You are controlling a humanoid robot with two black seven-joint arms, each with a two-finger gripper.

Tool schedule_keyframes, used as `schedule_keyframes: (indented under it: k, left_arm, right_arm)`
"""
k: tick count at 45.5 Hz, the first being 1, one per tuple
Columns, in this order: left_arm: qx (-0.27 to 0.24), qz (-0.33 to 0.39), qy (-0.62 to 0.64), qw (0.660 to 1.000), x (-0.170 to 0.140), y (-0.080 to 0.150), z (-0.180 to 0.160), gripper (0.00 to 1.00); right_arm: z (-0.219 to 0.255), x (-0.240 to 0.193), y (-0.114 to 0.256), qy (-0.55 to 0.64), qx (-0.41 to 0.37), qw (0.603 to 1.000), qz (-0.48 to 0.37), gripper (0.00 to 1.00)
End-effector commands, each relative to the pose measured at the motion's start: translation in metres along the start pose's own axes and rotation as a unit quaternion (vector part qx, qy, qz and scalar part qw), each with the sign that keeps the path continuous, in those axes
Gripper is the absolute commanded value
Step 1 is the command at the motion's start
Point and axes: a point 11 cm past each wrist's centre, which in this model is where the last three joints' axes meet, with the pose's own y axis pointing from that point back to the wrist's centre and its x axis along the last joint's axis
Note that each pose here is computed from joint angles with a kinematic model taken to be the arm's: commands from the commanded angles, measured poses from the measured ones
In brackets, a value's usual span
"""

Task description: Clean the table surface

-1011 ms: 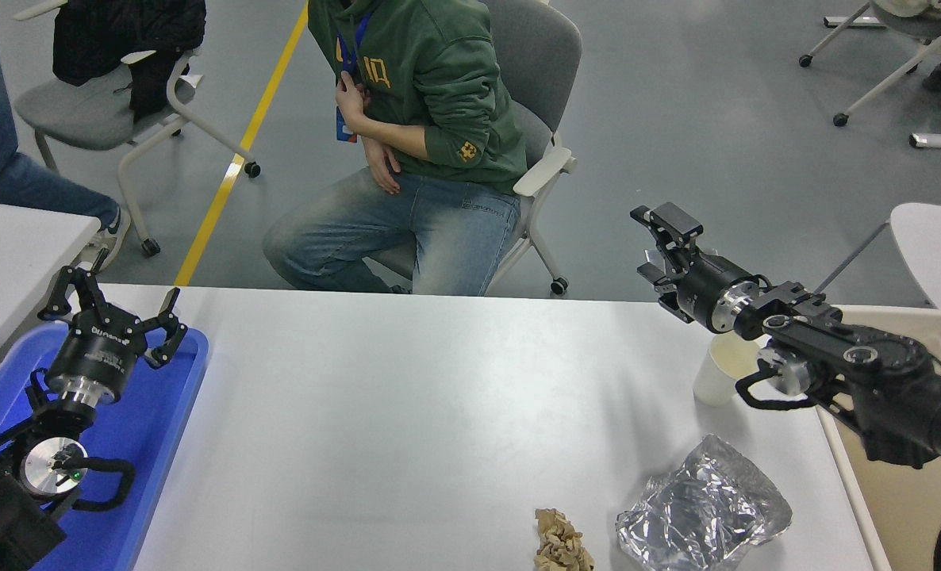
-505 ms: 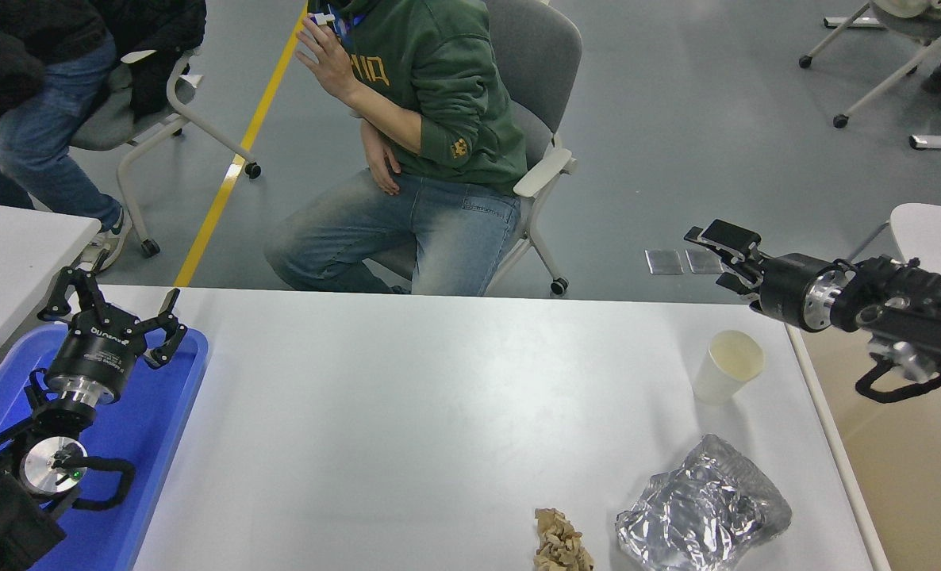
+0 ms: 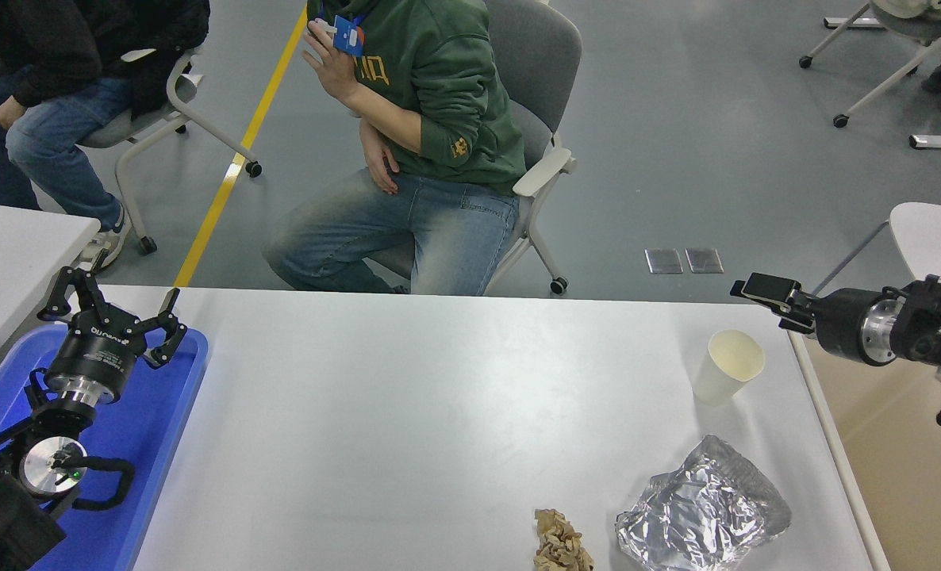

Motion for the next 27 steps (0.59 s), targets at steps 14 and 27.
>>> schedule_keyframes:
  k: [14,27]
  left_arm:
    - [0.0,0.0,0.0,1.0,0.0,0.0,0.0,1.0]
    - [0.0,0.0,0.0,1.0,0.0,0.0,0.0,1.0]
  right_arm:
    - [-0.006,-0.029,-0.038,0.058,-0.015,0.997,-0.04,1.0]
    - [0.012,-0.02,-0.045,0.05,-0.044,0.997,-0.039,1.0]
